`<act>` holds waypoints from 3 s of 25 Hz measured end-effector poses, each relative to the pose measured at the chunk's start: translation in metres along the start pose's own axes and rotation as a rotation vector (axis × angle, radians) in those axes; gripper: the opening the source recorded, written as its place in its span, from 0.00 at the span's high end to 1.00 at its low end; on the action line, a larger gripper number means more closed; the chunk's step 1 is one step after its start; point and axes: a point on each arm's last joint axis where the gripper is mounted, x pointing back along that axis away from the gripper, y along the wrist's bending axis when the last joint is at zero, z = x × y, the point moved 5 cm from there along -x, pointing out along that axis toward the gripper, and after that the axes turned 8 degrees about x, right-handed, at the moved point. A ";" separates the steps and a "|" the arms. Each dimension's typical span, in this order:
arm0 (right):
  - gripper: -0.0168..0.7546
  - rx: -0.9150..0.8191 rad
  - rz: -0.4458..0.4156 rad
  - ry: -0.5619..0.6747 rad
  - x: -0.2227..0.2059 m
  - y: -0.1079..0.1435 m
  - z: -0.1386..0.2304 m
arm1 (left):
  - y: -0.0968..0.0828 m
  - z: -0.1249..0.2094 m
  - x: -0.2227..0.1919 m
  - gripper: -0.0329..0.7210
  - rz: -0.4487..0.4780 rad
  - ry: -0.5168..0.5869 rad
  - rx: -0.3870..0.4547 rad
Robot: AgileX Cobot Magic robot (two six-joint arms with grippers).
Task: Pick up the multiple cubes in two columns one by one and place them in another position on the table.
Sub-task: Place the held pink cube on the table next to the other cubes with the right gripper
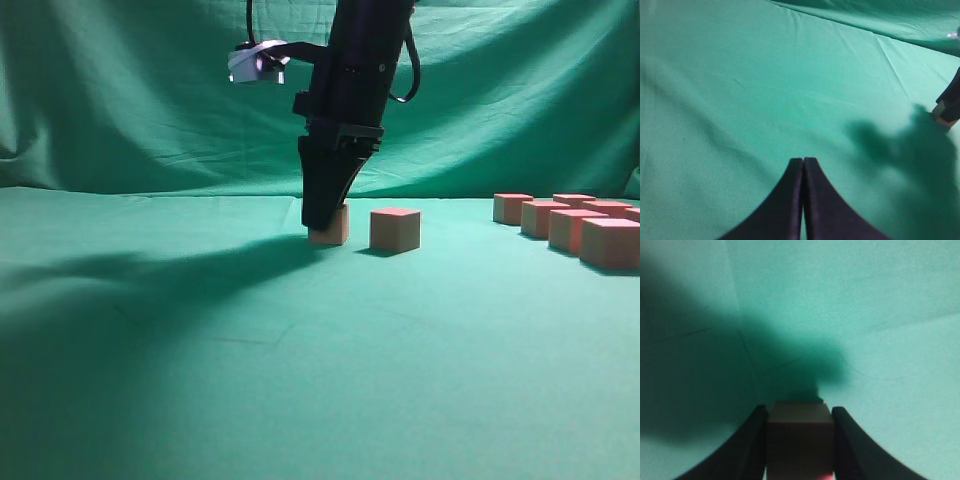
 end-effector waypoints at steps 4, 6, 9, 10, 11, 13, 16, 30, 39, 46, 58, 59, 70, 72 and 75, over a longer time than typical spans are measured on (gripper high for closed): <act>0.62 -0.001 0.002 -0.003 0.000 0.000 0.000 | 0.000 0.000 0.000 0.96 0.000 0.000 0.000; 0.62 -0.001 0.000 -0.002 -0.001 0.000 0.000 | 0.000 0.000 0.000 0.96 0.000 0.000 0.000; 0.62 -0.001 0.000 -0.002 -0.001 0.000 0.000 | 0.000 0.000 0.000 0.96 0.000 0.000 0.000; 0.62 -0.001 0.000 -0.002 -0.001 0.000 0.000 | 0.000 0.000 0.000 0.96 0.000 0.000 0.000; 0.62 -0.001 0.000 -0.002 -0.001 0.000 0.000 | 0.000 0.000 0.000 0.96 0.000 0.000 0.000; 0.62 0.001 0.002 0.001 -0.001 0.000 0.000 | 0.000 0.000 0.000 0.96 0.000 0.000 0.000; 0.62 0.002 0.003 0.003 -0.001 0.000 0.000 | 0.000 0.000 0.000 0.96 0.000 0.000 0.000; 0.62 0.003 0.004 0.006 -0.001 -0.001 0.001 | 0.000 0.000 0.000 0.96 0.000 0.000 0.000; 0.62 0.014 0.009 0.026 -0.001 -0.001 0.004 | 0.000 0.000 0.000 0.96 0.000 0.000 0.000; 0.62 0.018 0.009 0.033 0.000 -0.001 0.004 | 0.000 0.000 0.000 0.96 0.000 0.000 0.000; 0.18 -0.073 0.037 0.020 0.002 -0.005 0.003 | 0.000 0.000 0.000 0.96 0.000 0.000 0.000; 0.18 -0.079 0.044 0.014 0.005 -0.006 0.001 | 0.000 0.000 0.000 0.96 0.000 0.000 0.000; 0.14 -0.260 0.136 -0.079 0.118 -0.005 -0.021 | 0.000 0.000 0.000 0.96 0.000 0.000 0.000; 0.14 -0.301 0.176 -0.095 0.146 -0.001 -0.020 | 0.000 0.000 0.000 0.96 0.000 0.000 0.000; 0.22 -0.424 0.276 -0.112 0.191 0.003 -0.015 | 0.000 0.000 0.000 0.96 0.000 0.000 0.000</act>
